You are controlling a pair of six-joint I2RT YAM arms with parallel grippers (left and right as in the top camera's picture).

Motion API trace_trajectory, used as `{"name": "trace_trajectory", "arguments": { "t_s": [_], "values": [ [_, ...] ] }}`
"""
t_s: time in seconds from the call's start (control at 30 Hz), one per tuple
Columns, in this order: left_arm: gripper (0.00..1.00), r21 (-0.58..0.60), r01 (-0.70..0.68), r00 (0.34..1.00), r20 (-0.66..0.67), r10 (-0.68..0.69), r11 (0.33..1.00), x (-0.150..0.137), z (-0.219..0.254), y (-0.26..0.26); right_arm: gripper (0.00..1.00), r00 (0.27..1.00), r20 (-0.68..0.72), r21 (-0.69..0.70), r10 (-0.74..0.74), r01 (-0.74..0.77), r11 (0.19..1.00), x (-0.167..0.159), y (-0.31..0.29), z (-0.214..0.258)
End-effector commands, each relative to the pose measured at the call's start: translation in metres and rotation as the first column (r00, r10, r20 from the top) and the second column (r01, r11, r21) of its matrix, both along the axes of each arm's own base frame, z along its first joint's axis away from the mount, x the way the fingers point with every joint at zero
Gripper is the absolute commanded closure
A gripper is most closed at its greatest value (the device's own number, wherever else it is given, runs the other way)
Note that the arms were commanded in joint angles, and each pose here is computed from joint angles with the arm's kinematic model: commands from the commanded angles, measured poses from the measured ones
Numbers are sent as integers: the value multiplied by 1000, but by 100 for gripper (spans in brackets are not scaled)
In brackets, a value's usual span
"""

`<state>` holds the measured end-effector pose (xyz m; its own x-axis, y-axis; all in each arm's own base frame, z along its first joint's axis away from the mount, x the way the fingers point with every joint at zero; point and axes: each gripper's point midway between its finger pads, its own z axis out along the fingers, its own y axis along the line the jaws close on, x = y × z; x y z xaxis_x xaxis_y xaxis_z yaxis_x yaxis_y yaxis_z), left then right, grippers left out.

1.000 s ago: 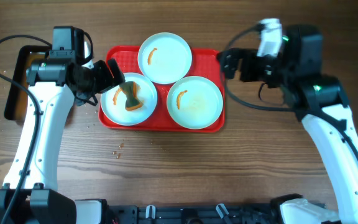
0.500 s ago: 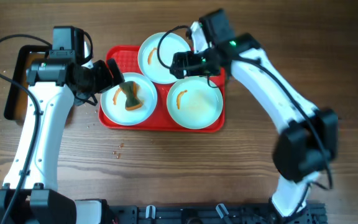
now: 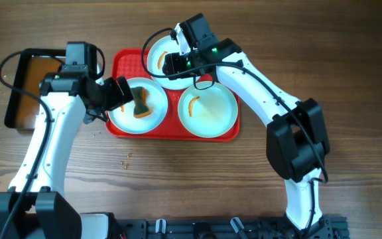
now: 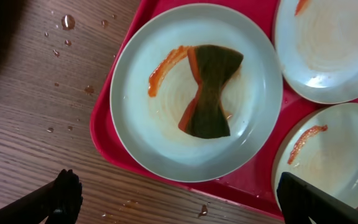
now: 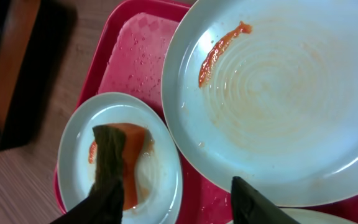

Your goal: Clean dirty plates on tray and stack at the side

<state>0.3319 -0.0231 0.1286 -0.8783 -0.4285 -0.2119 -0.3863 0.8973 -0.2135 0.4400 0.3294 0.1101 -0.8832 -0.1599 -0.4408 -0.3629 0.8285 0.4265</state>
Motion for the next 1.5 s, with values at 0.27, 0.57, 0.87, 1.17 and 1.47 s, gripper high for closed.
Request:
{"name": "trace_trajectory", "arguments": {
  "t_s": [0.27,0.57,0.87,1.17,1.47],
  "values": [
    [2,11,-13,1000,-6,13,1000,-1,-18,3,63,996,-53,-216,78,-87,973,-36,17,-78],
    [2,12,-13,1000,-6,13,1000,-1,-18,3,76,994,-104,-244,44,-68,967,-45,19,-103],
    [2,27,-17,1000,-17,17,999,-4,-22,6,78,988,-152,-240,-8,-29,970,-49,19,-116],
    [10,13,-14,1000,-21,14,1000,-9,-58,4,92,988,-150,-231,-22,-13,973,-47,21,-115],
    [23,-159,42,998,-31,-48,986,11,-89,-30,96,988,-152,-231,-24,-12,973,-47,20,-115]
  ]
}}
